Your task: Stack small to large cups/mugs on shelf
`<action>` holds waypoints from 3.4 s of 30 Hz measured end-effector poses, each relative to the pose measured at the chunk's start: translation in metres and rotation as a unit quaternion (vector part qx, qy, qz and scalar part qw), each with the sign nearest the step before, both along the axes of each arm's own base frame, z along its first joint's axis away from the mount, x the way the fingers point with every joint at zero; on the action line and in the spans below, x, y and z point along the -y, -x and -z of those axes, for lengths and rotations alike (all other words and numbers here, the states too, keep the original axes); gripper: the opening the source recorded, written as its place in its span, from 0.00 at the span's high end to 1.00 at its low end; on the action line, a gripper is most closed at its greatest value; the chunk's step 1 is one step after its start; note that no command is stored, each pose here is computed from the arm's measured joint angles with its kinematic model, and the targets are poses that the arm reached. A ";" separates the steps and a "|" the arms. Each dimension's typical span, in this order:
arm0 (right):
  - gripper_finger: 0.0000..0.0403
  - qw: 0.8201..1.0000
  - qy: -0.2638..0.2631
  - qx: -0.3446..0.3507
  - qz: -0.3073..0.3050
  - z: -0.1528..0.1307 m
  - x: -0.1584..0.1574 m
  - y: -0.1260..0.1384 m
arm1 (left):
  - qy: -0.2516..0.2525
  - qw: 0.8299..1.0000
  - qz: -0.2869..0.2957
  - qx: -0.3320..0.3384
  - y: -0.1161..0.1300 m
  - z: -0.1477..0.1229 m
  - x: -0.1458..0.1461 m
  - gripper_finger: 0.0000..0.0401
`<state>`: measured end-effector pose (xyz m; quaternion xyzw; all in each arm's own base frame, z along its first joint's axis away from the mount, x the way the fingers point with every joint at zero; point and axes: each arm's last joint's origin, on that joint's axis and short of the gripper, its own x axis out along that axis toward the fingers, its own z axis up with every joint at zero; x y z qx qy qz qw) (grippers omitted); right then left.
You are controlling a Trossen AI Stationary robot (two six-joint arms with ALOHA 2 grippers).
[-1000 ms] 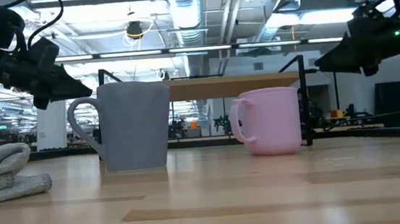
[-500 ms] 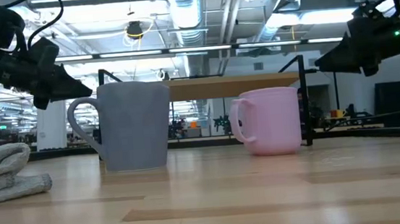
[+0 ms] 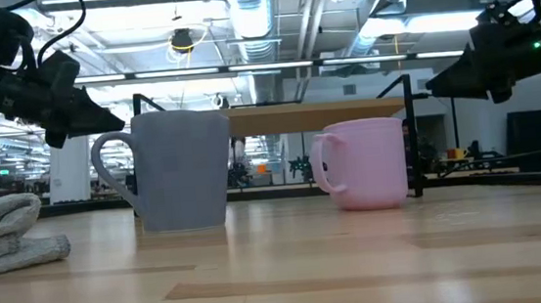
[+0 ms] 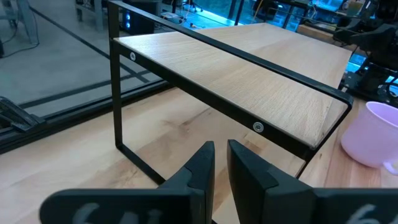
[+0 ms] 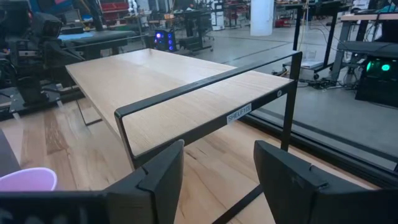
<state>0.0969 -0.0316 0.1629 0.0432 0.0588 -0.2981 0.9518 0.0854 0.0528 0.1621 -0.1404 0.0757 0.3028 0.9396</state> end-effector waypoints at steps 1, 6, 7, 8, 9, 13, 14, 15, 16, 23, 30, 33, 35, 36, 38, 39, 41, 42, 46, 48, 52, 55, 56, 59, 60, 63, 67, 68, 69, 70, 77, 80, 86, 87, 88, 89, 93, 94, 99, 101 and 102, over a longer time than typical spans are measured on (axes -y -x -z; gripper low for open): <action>0.46 1.000 0.000 0.000 0.000 0.000 0.000 0.000 | 0.000 1.000 0.000 0.000 0.000 0.000 0.000 0.92; 0.46 1.000 0.000 0.000 0.000 0.000 0.000 0.000 | 0.000 1.000 0.000 0.000 0.000 0.000 0.000 0.92; 0.46 1.000 0.000 0.000 0.000 0.000 0.000 0.000 | -0.001 1.000 0.000 0.001 0.000 0.000 0.000 0.92; 0.46 1.000 0.000 0.000 0.000 0.000 0.000 0.000 | -0.001 1.000 0.000 0.002 0.000 0.000 0.000 0.92; 0.46 1.000 0.000 0.000 0.000 0.000 0.000 0.000 | -0.001 1.000 0.000 0.002 0.000 0.000 0.000 0.92; 0.46 1.000 0.000 0.000 0.000 0.000 0.000 0.000 | 0.001 1.000 -0.001 0.004 0.000 0.000 0.000 0.92; 0.46 1.000 0.000 0.000 0.000 0.000 0.000 0.000 | 0.003 1.000 -0.001 0.005 0.000 0.000 0.000 0.92; 0.46 1.000 0.000 0.000 0.000 0.000 0.000 0.000 | 0.004 1.000 -0.001 0.006 0.000 0.000 0.000 0.92; 0.46 1.000 0.000 0.000 0.000 0.000 0.000 0.000 | 0.004 1.000 -0.002 0.006 0.000 0.000 0.000 0.92; 0.46 1.000 0.001 0.004 0.000 -0.001 0.000 0.000 | 0.005 1.000 -0.002 0.007 0.000 -0.001 0.000 0.92; 0.46 0.993 -0.059 0.102 0.007 -0.010 0.000 -0.001 | 0.005 1.000 -0.002 0.008 0.000 -0.001 0.000 0.92; 0.46 0.982 -0.072 0.175 -0.001 -0.021 0.000 -0.001 | 0.005 1.000 -0.002 0.008 0.000 -0.001 0.000 0.92; 0.46 0.976 -0.068 0.204 -0.017 -0.028 -0.001 -0.001 | 0.006 1.000 -0.002 0.009 0.000 -0.001 0.000 0.92; 0.46 0.975 -0.066 0.210 -0.025 -0.032 -0.001 0.000 | 0.008 1.000 -0.003 0.010 0.000 -0.001 0.000 0.92; 0.46 0.975 -0.049 0.216 -0.031 -0.041 -0.002 0.001 | 0.011 1.000 -0.004 0.013 0.000 -0.001 0.000 0.92; 0.46 0.975 -0.037 0.216 -0.031 -0.046 -0.002 0.002 | 0.012 1.000 -0.004 0.013 0.000 -0.001 0.000 0.92; 0.46 0.977 -0.013 0.213 -0.031 -0.053 -0.002 0.004 | 0.012 1.000 -0.004 0.013 0.000 -0.001 0.000 0.92; 0.46 0.977 -0.004 0.212 -0.031 -0.056 -0.003 0.004 | 0.012 1.000 -0.004 0.013 0.000 -0.001 0.000 0.92; 0.46 0.973 -0.003 0.230 -0.034 -0.068 -0.003 0.007 | 0.012 1.000 -0.004 0.013 0.000 -0.001 0.000 0.92; 0.46 0.970 -0.001 0.239 -0.051 -0.074 -0.005 0.008 | 0.012 1.000 -0.004 0.013 0.000 -0.001 0.000 0.92; 0.46 0.961 0.007 0.256 -0.106 -0.089 -0.008 0.012 | 0.012 1.000 -0.004 0.013 0.000 -0.001 0.000 0.92; 0.46 0.950 0.026 0.283 -0.125 -0.103 -0.010 0.016 | 0.012 1.000 -0.004 0.013 0.000 -0.001 0.000 0.92; 0.46 0.946 0.034 0.297 -0.125 -0.108 -0.011 0.018 | 0.012 1.000 -0.004 0.013 0.000 -0.001 0.000 0.92; 0.46 0.930 0.055 0.341 -0.125 -0.118 -0.012 0.023 | 0.012 1.000 -0.004 0.013 0.000 -0.001 0.000 0.92; 0.46 0.926 0.058 0.351 -0.125 -0.120 -0.012 0.025 | 0.012 1.000 -0.004 0.013 0.000 -0.001 0.000 0.92; 0.46 0.920 0.061 0.366 -0.126 -0.123 -0.012 0.026 | 0.011 1.000 -0.009 0.012 0.000 -0.001 0.000 0.92; 0.46 0.919 0.054 0.369 -0.128 -0.123 -0.012 0.026 | 0.010 1.000 -0.011 0.012 0.000 -0.001 0.000 0.92; 0.46 0.919 0.043 0.371 -0.130 -0.122 -0.012 0.026 | 0.010 1.000 -0.011 0.012 0.000 -0.001 0.000 0.92; 0.46 0.918 0.031 0.372 -0.132 -0.121 -0.012 0.025 | 0.010 1.000 -0.011 0.012 0.000 -0.001 0.000 0.92; 0.46 0.918 0.019 0.373 -0.134 -0.121 -0.012 0.025 | 0.010 1.000 -0.011 0.012 0.000 -0.001 0.000 0.92; 0.46 0.916 0.010 0.367 -0.161 -0.120 -0.015 0.023 | 0.010 1.000 -0.011 0.012 0.000 -0.001 0.000 0.92; 0.46 0.916 0.008 0.364 -0.167 -0.120 -0.016 0.023 | 0.010 1.000 -0.011 0.012 0.000 -0.001 0.000 0.92; 0.46 0.933 0.032 0.305 -0.188 -0.138 -0.019 0.017 | 0.010 1.000 -0.011 0.012 0.000 -0.001 0.000 0.92; 0.46 0.935 0.039 0.295 -0.191 -0.144 -0.019 0.015 | 0.010 1.000 -0.011 0.012 0.000 -0.001 0.000 0.92; 0.46 0.939 0.044 0.281 -0.193 -0.150 -0.020 0.013 | 0.010 1.000 -0.011 0.012 0.000 -0.001 0.000 0.92; 0.46 0.943 0.048 0.265 -0.196 -0.155 -0.020 0.011 | 0.010 1.000 -0.011 0.012 0.000 -0.001 0.000 0.92; 0.46 0.959 0.039 0.193 -0.205 -0.172 -0.021 0.000 | 0.010 1.000 -0.011 0.012 0.000 -0.001 0.000 0.92; 0.46 0.962 0.033 0.173 -0.208 -0.175 -0.021 -0.003 | 0.010 1.000 -0.012 0.012 0.000 -0.001 0.000 0.92; 0.46 0.971 0.003 0.077 -0.228 -0.186 -0.025 -0.017 | 0.010 1.000 -0.011 0.012 0.000 -0.001 0.000 0.92; 0.46 0.969 -0.004 0.052 -0.241 -0.191 -0.028 -0.021 | 0.010 1.000 -0.011 0.012 0.000 -0.001 0.000 0.92; 0.46 0.968 -0.007 0.042 -0.248 -0.193 -0.029 -0.023 | 0.010 1.000 -0.012 0.012 0.000 -0.001 0.000 0.92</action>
